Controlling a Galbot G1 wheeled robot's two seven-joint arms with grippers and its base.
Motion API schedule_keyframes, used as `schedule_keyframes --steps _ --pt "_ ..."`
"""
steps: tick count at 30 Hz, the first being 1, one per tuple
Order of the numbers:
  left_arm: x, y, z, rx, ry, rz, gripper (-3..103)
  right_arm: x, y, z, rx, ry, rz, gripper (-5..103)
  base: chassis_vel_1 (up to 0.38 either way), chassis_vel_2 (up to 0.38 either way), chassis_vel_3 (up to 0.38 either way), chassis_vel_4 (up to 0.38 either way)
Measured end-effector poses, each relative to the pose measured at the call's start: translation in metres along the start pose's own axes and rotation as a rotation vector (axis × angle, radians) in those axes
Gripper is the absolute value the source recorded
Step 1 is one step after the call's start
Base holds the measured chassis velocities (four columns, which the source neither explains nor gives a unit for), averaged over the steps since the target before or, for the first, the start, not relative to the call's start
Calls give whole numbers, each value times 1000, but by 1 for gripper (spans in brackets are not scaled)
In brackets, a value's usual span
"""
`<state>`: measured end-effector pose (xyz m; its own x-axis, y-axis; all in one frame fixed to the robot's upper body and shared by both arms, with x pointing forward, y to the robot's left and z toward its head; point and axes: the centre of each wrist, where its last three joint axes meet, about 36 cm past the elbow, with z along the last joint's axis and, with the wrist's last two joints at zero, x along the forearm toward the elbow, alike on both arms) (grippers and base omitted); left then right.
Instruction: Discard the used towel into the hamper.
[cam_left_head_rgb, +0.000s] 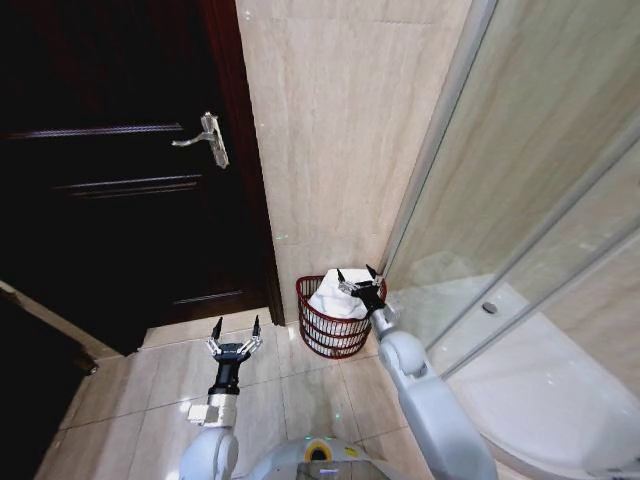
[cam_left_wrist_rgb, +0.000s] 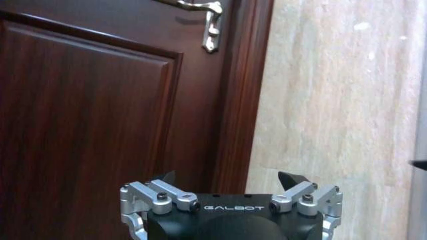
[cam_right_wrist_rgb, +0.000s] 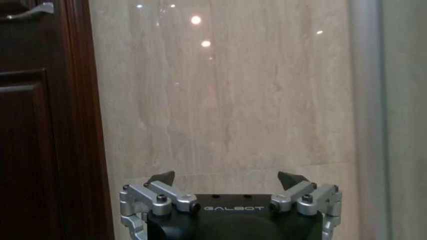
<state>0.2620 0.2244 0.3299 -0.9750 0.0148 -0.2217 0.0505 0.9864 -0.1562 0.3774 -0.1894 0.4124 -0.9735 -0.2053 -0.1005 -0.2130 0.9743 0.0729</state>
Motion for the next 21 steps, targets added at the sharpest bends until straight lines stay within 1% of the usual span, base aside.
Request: schedule_keyframes --steps 2,5,8,15,21 --pt "0 0 0 4 -1 -2 100 5 2 0 4 -5 9 100 0 0 0 0" --pt "2 -4 -1 14 5 12 100 30 9 3 61 -35 58 100 0 0 0 0" --pt "1 -7 -1 19 6 23 100 39 10 2 81 -40 83 100 0 0 0 0" --pt "-3 -6 -4 17 -3 36 100 47 3 2 106 -45 134 100 0 0 0 0" --pt "-7 -3 -4 18 -9 34 100 59 7 3 106 -19 133 100 0 0 0 0"
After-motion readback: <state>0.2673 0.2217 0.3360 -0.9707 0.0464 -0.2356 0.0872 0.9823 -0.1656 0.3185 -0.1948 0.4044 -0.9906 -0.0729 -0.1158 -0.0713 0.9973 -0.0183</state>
